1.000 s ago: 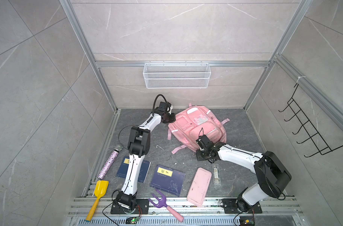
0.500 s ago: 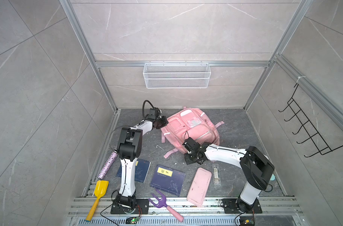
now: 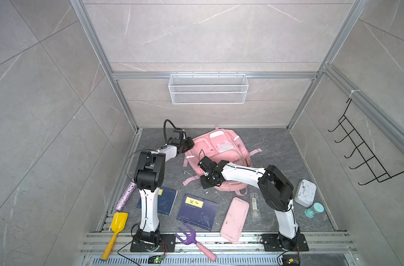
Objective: Pack books, pencil case, and school supplies into a backpack
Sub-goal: Unzip the student bag at the center of the table.
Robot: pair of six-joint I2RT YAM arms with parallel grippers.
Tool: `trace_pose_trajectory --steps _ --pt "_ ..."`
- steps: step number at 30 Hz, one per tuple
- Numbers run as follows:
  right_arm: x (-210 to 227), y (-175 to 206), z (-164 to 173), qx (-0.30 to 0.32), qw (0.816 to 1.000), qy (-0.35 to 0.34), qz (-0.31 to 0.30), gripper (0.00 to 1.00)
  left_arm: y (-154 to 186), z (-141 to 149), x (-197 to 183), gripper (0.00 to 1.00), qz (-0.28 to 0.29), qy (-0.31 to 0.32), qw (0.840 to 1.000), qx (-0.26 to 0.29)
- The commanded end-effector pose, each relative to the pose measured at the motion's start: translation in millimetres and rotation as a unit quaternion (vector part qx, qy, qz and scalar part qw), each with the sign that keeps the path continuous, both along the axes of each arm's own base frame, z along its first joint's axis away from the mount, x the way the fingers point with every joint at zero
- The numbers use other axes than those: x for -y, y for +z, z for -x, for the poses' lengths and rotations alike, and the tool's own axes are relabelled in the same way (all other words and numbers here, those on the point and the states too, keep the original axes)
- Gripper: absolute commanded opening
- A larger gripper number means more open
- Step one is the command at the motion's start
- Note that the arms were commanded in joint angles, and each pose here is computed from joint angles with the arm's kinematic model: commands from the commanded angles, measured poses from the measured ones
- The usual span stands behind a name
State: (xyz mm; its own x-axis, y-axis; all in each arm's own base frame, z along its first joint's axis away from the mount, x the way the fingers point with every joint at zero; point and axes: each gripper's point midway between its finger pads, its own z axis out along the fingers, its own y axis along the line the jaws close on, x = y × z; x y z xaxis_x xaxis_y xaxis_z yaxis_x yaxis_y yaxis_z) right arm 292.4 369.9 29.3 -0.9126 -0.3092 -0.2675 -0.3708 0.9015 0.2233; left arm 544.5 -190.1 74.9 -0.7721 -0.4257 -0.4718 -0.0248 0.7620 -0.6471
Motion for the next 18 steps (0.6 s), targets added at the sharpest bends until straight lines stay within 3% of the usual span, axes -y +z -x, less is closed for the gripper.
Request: trace_pose_trajectory --steps 1,10,18 --pt "-18 19 -18 0.029 0.999 -0.009 -0.029 0.00 11 13 -13 0.00 0.006 0.027 0.999 -0.017" --pt "22 33 -37 0.047 0.999 -0.024 -0.009 0.00 1 42 -65 0.00 0.045 0.120 0.991 -0.025" --pt "95 31 -36 0.047 0.997 -0.047 0.028 0.00 -15 93 -69 0.00 0.078 0.169 0.982 -0.034"
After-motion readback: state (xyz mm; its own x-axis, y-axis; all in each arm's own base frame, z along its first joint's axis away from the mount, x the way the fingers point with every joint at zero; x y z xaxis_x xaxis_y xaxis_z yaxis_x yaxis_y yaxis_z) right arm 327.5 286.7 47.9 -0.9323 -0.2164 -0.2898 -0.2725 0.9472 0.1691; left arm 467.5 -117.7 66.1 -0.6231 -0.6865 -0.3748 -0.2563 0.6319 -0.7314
